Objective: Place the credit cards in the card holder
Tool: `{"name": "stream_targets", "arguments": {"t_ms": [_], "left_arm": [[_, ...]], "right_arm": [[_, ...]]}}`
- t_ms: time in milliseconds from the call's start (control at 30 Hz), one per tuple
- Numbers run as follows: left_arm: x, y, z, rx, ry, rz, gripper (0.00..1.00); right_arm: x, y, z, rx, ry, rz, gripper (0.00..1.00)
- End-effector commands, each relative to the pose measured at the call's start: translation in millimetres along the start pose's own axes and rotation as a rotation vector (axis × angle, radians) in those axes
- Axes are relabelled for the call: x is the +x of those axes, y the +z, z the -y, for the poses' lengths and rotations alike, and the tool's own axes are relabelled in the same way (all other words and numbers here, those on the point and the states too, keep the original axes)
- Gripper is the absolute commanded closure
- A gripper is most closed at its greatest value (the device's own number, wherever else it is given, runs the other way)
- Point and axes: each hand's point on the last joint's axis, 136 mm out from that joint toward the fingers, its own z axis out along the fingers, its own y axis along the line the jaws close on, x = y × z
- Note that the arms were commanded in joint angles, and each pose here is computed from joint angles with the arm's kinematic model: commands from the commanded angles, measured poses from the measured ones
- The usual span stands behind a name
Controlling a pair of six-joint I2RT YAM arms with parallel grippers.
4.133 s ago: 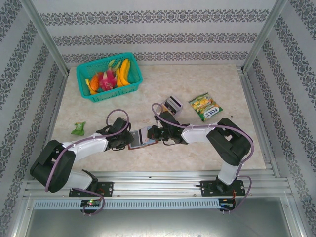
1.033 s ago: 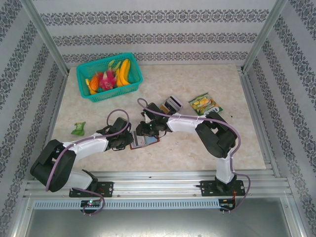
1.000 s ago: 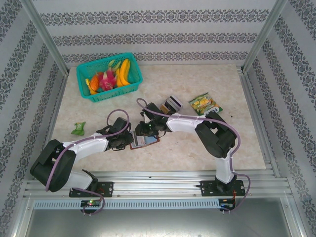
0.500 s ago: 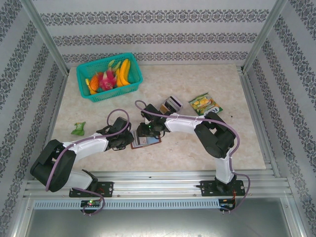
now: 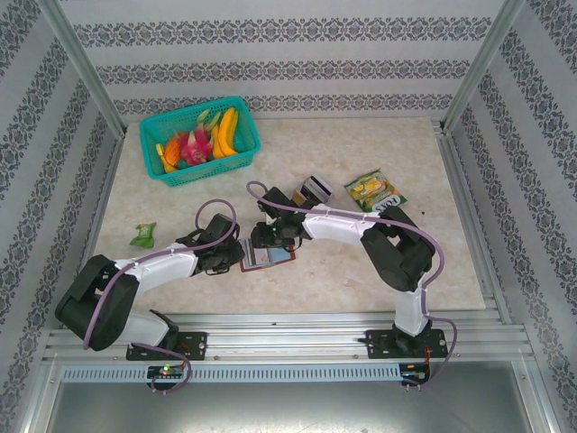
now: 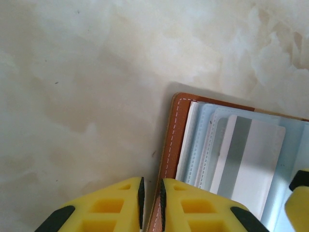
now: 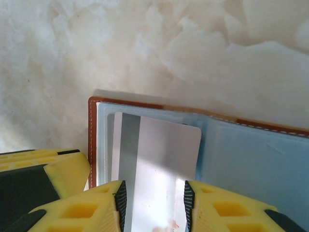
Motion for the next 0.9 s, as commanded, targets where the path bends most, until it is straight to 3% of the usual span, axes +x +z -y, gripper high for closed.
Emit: {"name": "stream_targets", "arguments": {"t_ms": [0,467,867], "left_arm": [[-2,-1,0,0.009,0.012,0.012,0.8],[-2,0,1,0.009,0.02,0.011,0.8],[-2,2,3,0.017,0.024,0.004,0.81]], "right_arm": [[-6,-7,6,0.047,-0.019,0.025,0.61],[2,17,9,0.056,-0.004,-0.055,0.61],[0,15,-27,-0.05,-0.042,-0.06,0.62]]}}
